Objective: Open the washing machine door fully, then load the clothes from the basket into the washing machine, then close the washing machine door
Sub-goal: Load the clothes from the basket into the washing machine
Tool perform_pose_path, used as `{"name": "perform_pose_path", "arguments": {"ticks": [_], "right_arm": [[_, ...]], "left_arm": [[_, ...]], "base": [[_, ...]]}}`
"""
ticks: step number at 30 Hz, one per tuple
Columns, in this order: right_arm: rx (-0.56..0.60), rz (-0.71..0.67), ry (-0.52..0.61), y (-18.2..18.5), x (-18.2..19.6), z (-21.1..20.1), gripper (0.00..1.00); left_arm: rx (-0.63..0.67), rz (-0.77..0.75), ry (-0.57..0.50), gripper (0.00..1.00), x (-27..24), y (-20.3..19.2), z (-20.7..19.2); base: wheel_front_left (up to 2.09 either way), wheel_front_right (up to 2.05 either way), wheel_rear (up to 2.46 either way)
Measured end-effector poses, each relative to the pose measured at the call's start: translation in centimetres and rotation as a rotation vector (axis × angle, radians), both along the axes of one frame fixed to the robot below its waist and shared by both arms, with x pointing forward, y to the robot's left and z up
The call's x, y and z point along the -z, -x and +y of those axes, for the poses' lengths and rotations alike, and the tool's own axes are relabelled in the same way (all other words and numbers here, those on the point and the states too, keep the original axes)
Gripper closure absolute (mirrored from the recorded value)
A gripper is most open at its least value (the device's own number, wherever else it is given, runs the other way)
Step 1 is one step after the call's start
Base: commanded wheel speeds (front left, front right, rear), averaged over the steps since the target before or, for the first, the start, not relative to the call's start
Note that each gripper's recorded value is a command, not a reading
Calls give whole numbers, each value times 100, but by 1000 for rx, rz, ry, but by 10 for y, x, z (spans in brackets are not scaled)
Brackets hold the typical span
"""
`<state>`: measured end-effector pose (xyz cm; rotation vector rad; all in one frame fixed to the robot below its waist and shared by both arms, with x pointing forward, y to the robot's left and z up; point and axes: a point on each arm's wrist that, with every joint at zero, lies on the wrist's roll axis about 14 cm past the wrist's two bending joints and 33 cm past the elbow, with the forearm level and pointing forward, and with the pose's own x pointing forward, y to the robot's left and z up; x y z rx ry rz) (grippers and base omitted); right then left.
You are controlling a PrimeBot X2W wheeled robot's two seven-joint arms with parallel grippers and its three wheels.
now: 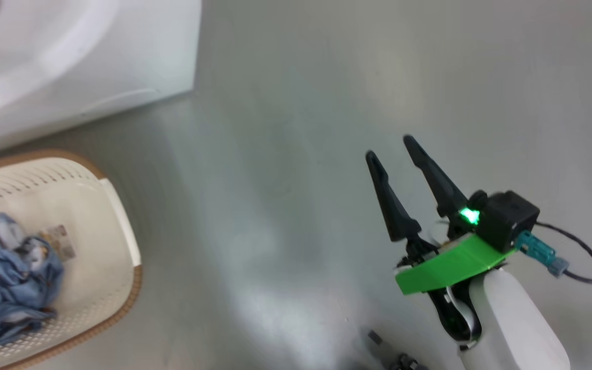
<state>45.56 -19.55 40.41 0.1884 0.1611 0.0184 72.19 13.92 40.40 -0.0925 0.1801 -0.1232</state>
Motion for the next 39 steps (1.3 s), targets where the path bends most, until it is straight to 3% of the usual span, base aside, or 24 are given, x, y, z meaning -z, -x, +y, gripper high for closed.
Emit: {"name": "perform_pose_path", "arguments": {"ticks": [16, 26, 39], "right_arm": [[-5, -70, 30, 22, -35, 5, 0], [-33, -111, 52, 33, -59, 14, 0], [-95, -145, 68, 61, -91, 36, 0]], "left_arm": [[-31, -169, 57, 0, -55, 140, 4], [-110, -158, 78, 0, -76, 232, 23], [-168, -120, 84, 0, -87, 320, 36]], "base": [[0, 0, 0], [0, 0, 0], [0, 0, 0]]}}
